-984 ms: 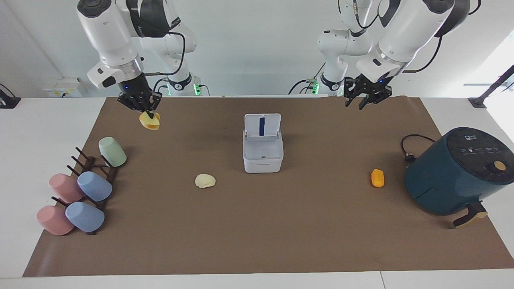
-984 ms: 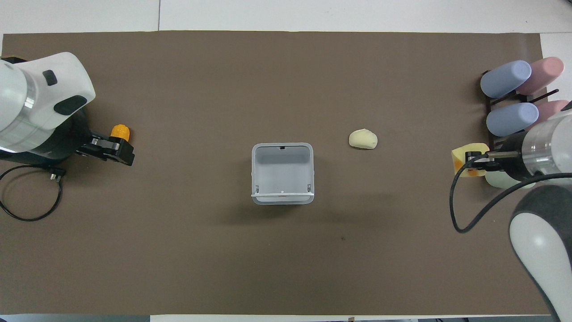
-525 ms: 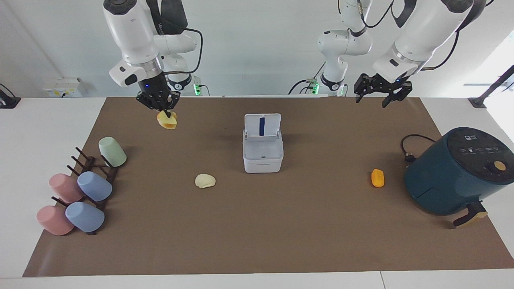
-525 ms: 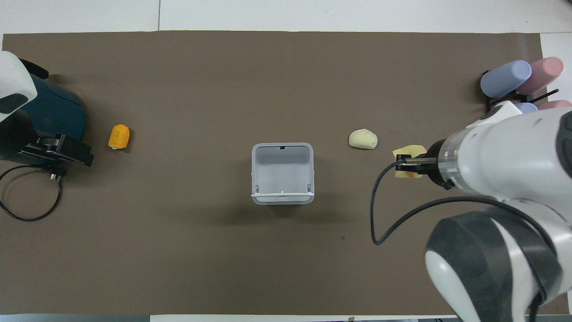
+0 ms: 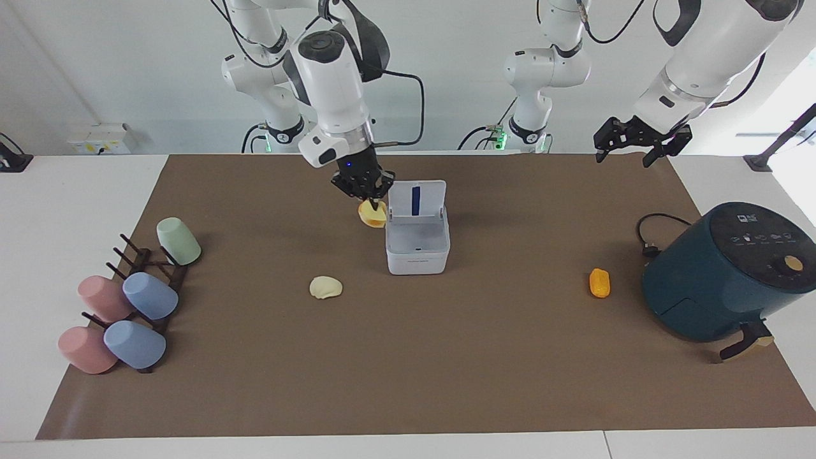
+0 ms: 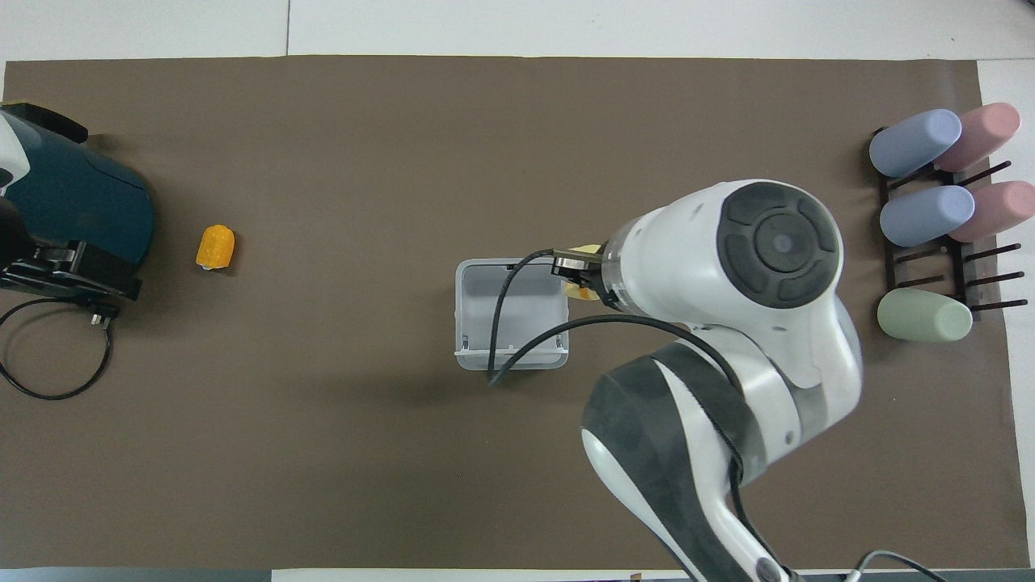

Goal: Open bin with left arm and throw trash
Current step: 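Carry the yellow block over the open bin with the right gripper, then release the yellow block into the bin and raise the right gripper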

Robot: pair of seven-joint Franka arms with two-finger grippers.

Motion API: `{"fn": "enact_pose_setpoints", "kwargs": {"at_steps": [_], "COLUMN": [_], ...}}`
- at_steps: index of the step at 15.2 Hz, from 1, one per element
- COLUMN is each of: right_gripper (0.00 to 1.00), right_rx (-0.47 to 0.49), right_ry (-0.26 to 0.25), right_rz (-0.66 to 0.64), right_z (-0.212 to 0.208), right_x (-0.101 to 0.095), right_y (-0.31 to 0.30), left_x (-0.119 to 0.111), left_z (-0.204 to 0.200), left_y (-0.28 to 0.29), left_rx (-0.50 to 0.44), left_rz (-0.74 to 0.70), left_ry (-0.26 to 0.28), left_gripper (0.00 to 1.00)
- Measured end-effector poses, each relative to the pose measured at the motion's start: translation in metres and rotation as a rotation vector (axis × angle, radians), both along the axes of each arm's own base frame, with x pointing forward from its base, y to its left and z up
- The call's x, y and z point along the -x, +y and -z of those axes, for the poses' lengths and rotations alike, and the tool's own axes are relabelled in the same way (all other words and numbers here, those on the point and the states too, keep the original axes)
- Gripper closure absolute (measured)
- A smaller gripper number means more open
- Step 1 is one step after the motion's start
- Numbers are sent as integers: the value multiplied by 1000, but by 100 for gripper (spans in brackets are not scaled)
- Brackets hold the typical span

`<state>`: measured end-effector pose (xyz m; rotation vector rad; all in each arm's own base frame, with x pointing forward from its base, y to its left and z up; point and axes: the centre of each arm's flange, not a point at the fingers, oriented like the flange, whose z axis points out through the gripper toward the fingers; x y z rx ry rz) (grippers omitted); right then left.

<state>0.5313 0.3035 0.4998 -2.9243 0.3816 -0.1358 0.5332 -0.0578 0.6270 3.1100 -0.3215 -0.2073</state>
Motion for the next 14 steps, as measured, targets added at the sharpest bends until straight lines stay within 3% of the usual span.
{"fn": "enact_pose_setpoints", "kwargs": {"at_steps": [2, 4, 11, 13, 14], "right_gripper": [89, 89, 89, 77, 63], "right_rx": [-26, -26, -64, -58, -52], "right_ry": [-22, -8, 79, 89, 99], "right_rz": [26, 27, 29, 30, 29], "right_z": [19, 33, 44, 45, 45], "right_x": [-8, -8, 23, 25, 26], "right_y": [24, 35, 62, 60, 59], "left_x": [-3, -4, -3, -2, -2], "left_z": [-2, -3, -2, -2, -2], "left_y": [-1, -3, -11, -13, -14], "left_rx": [2, 2, 5, 5, 4], "left_rz": [-7, -16, -24, -22, -23], "left_ry": [-26, -34, -33, -32, -32], "left_gripper": [0, 0, 0, 0, 0]}}
